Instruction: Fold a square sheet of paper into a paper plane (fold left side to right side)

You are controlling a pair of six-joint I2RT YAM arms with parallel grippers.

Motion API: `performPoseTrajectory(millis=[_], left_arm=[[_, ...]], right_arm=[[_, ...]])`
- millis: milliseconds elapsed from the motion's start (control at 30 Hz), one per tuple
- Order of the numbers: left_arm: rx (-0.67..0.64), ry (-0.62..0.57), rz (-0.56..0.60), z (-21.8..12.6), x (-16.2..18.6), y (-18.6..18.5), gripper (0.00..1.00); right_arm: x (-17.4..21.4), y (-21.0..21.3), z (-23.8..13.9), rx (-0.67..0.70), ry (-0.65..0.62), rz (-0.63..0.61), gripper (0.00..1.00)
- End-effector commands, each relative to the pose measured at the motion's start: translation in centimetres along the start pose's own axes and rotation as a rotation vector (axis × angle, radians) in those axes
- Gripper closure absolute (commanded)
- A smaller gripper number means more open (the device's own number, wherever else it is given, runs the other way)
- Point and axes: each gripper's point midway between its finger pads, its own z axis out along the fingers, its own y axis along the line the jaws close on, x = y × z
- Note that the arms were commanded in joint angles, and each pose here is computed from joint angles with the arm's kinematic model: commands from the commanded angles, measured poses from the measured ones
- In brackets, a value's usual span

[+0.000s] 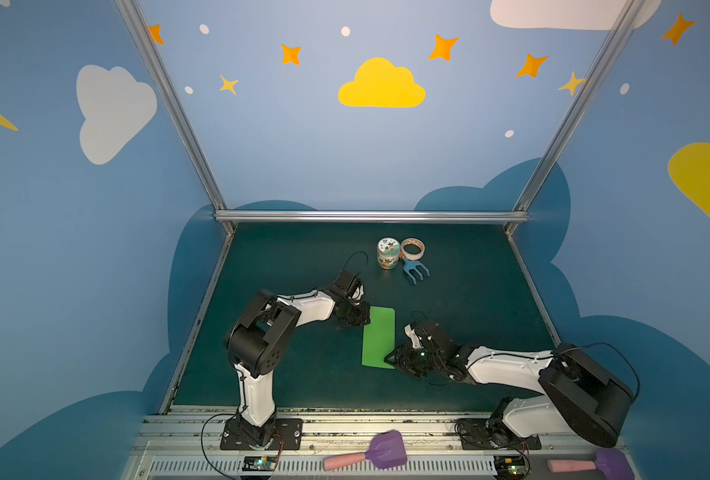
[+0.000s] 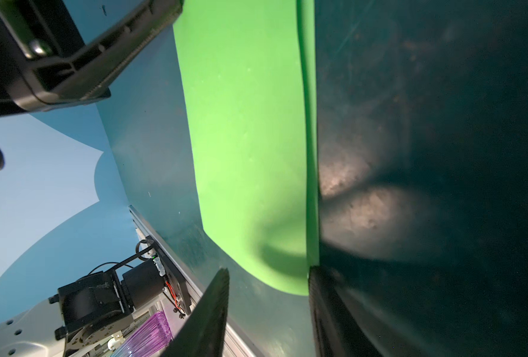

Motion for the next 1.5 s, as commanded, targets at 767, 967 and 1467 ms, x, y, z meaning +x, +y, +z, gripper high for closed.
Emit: performPoseTrajectory(millis=[767,967,1467], left_arm=[[-0.057,0.046,-0.023,0.7,1.6,1.9,0.96],[-0.055,0.041,-0.022,0.6,1.4,1.8,0.96],[-0.057,0.036,-0.016,0.3,1.3,1.7,0.96]], right_arm=[[-4.3,2.4,0.8,-0.078,-0.072,-0.05,0.54],[-4.2,2.2,0.8,-0.076,-0.053,-0.04,0.57],[-1.0,-0.7,0.0,-0.038,0.006,-0.002,0.78]])
